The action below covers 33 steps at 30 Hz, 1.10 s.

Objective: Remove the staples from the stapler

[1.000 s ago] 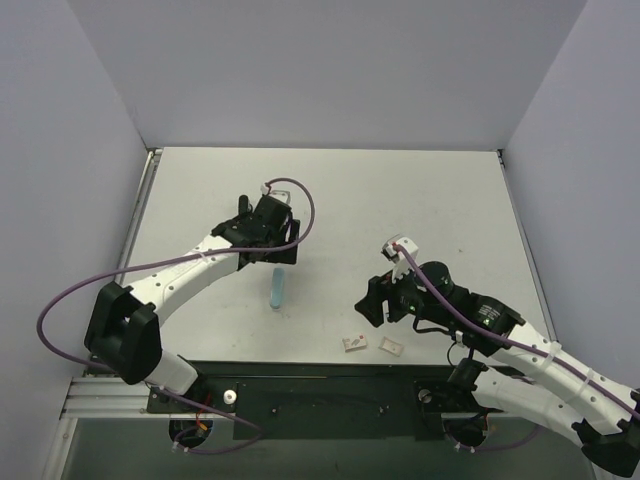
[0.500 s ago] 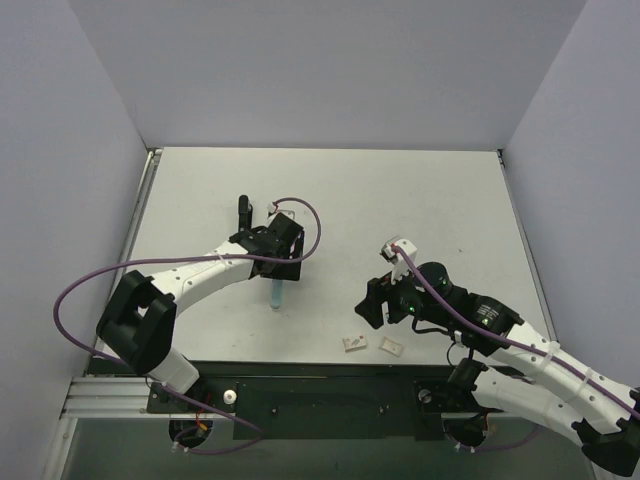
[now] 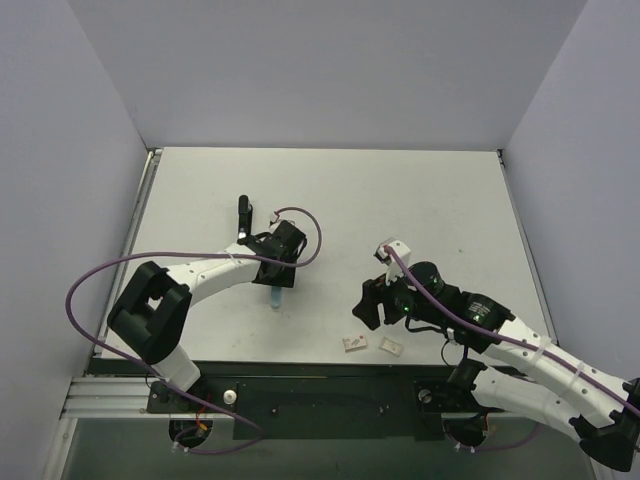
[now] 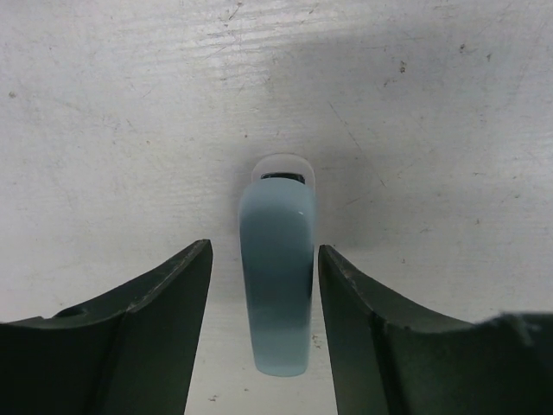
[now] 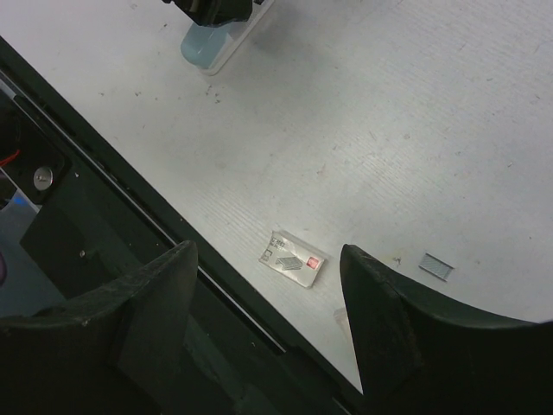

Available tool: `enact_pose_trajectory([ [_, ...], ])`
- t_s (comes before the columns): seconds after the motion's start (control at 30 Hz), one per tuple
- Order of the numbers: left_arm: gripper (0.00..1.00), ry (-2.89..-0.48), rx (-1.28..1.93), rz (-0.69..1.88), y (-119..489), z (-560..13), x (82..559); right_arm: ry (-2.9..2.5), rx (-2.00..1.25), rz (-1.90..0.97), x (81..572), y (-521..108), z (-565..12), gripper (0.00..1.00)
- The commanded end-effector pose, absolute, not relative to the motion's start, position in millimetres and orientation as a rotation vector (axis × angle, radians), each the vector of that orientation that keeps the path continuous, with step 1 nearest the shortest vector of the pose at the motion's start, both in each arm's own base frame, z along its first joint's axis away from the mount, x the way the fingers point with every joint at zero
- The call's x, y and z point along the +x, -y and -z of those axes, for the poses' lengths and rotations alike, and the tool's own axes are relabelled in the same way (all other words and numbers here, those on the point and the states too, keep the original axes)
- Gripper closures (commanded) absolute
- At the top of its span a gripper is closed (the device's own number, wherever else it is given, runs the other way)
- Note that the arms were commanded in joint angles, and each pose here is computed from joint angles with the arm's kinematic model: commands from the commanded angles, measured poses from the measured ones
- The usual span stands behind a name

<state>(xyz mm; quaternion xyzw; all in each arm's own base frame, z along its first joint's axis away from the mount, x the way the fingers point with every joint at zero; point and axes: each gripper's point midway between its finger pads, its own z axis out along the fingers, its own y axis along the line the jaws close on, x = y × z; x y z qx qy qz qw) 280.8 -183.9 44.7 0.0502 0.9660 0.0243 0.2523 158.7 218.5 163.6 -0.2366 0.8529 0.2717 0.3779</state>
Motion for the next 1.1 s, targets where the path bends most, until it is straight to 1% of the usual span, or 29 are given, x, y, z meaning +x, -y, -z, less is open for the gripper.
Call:
enact_pose_trajectory([
  [0.0, 0.42, -2.586, 0.111, -0.033, 191, -48, 291, -2.170, -0.595, -0.712, 160, -224, -165, 0.38],
  [0.07, 0.51, -2.584, 0.113, -0.028, 192, -49, 291, -2.171, -0.599, -0.713, 160, -225, -164, 0.38],
  [0.1, 0.53, -2.580, 0.109, -0.027, 191, -49, 292, -2.170, -0.600, -0.715, 161, -226, -164, 0.38],
  [0.13, 0.58, -2.577, 0.110, -0.022, 192, -50, 292, -2.171, -0.600, -0.714, 161, -226, -163, 0.38],
  [0.17, 0.61, -2.573, 0.113, -0.019, 192, -52, 292, -2.178, -0.601, -0.713, 161, -227, -161, 0.38],
  [0.2, 0.68, -2.569, 0.113, -0.017, 192, -53, 292, -2.177, -0.605, -0.715, 161, -228, -161, 0.38],
  [0.23, 0.72, -2.560, 0.114, -0.009, 193, -56, 292, -2.180, -0.606, -0.713, 161, -228, -160, 0.38],
  [0.3, 1.00, -2.543, 0.124, 0.018, 195, -62, 293, -2.184, -0.607, -0.711, 162, -229, -159, 0.38],
  [0.47, 1.00, -2.501, 0.198, 0.156, 210, -80, 284, -2.179, -0.610, -0.715, 162, -231, -161, 0.39],
  [0.63, 1.00, -2.384, 0.309, 0.376, 235, -118, 272, -2.170, -0.640, -0.745, 158, -235, -166, 0.39],
  [0.83, 1.00, -2.304, 0.440, 0.582, 251, -145, 244, -2.154, -0.719, -0.762, 151, -236, -174, 0.39],
  [0.87, 1.00, -2.265, 0.464, 0.647, 258, -156, 239, -2.137, -0.734, -0.766, 151, -236, -180, 0.40],
  [0.97, 1.00, -2.228, 0.534, 0.804, 272, -165, 220, -2.115, -0.801, -0.777, 144, -238, -191, 0.40],
  [1.07, 1.00, -2.187, 0.585, 0.899, 280, -176, 205, -2.064, -0.906, -0.781, 133, -242, -201, 0.41],
])
